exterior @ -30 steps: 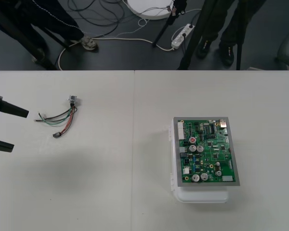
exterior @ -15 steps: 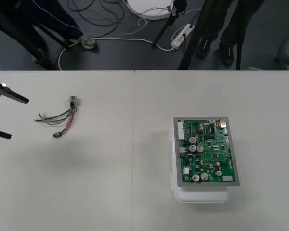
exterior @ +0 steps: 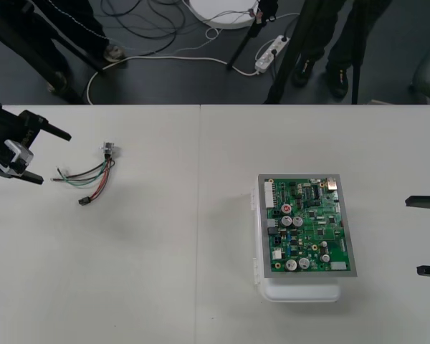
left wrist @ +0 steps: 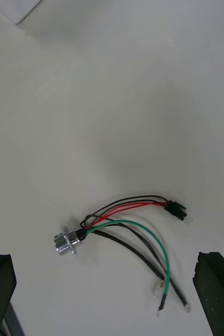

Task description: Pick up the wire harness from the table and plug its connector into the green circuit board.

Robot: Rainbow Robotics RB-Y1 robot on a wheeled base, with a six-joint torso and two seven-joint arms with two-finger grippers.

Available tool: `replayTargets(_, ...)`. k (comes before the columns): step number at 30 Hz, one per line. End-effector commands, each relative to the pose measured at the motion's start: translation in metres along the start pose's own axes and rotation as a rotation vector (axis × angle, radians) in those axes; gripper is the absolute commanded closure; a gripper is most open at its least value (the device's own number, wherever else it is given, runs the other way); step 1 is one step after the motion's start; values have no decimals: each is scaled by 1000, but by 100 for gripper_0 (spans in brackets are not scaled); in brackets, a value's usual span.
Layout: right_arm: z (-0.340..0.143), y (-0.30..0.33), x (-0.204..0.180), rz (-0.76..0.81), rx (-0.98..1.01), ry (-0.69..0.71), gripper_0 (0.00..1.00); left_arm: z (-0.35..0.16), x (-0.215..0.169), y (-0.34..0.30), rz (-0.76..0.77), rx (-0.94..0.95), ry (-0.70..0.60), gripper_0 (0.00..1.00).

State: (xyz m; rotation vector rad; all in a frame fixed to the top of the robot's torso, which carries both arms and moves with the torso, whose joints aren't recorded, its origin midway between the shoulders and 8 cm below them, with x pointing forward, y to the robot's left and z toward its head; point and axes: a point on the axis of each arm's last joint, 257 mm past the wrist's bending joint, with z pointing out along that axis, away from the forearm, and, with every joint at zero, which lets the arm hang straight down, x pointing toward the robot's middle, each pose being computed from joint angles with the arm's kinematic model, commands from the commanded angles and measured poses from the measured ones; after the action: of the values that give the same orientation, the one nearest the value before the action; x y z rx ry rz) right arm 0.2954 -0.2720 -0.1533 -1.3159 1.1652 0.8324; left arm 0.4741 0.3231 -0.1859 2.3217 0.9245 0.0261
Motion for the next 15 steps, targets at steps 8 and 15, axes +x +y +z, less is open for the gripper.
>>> replayTargets(8, 8, -25, 4, -105, -15, -14, 0, 10, 30, 86, 420, -62, 228, 0)
replayTargets(15, 17, -29, -2, -179, -25, -51, 0, 23, 24, 113, 657, -69, 302, 0)
